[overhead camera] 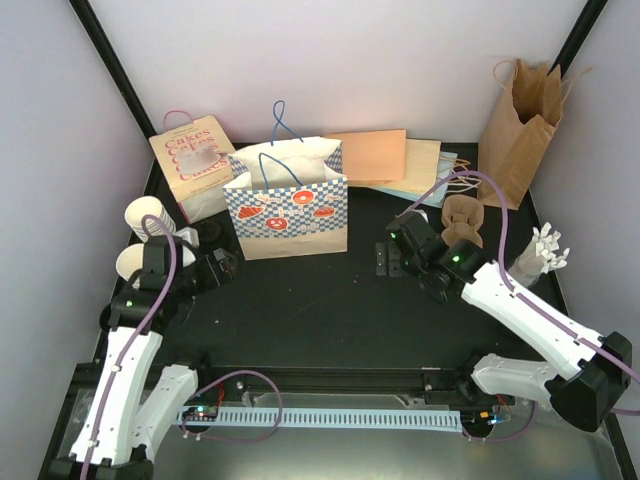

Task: Pack the takeout coffee

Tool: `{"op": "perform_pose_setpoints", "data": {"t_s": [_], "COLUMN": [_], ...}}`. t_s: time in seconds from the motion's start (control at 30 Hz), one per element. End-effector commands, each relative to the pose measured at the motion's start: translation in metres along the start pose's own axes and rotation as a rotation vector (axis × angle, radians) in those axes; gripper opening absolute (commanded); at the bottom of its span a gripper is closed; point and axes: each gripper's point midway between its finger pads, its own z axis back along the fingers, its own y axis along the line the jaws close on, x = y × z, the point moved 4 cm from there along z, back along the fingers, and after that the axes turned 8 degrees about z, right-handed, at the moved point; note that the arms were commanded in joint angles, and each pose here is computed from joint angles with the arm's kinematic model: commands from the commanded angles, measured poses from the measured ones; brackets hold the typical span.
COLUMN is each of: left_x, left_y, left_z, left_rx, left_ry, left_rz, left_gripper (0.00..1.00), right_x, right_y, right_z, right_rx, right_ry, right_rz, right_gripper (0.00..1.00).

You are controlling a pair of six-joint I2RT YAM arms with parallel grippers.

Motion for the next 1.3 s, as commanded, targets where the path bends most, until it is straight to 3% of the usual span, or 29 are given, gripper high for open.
{"op": "perform_pose_setpoints", "data": {"t_s": [0.0, 0.33, 0.53, 0.7, 0.87, 1.07, 1.27], "left_x": [0.017, 0.071, 0.119, 0.160, 0.189, 0.213, 0.219], "left_y": [0.014, 0.004, -0.002, 0.020, 0.026, 0.047, 0.054], "left_z": [-0.005, -0.005, 0.013, 0.025, -0.004, -0.032, -0.054], "left_rx": [0.151, 0.266, 0.380, 0.444, 0.471, 0.634, 0.653], "left_ry": [-0.043, -0.138, -0.185, -0.190, -0.107, 0.015, 0.070], "left_rz": [0.086, 0.044, -0.010, 0.019, -0.064, -0.077, -0.067], "left_gripper": [0.99, 0.91, 0.98, 0.98, 0.87, 0.61, 0.50], "right_x": [0.005, 0.005, 0.003, 0.003, 0.011, 0.018, 0.015], "right_y": [0.000, -0.001, -0.004, -0.003, 0.000, -0.005, -0.010], "right_z": [0.003, 0.016, 0.023, 0.032, 0.048, 0.068, 0.075], "right_rx": [0.019, 0.067, 0.075, 0.105, 0.145, 0.143, 0.150], "right_ry": [-0.045, -0.097, -0.109, -0.119, -0.142, -0.166, -0.200], "right_rz": [-0.027, -0.018, -0.013, -0.014, 0.001, 0.019, -0.001], "right_gripper": [0.97, 0.96, 0.96, 0.96, 0.96, 0.96, 0.96]}}
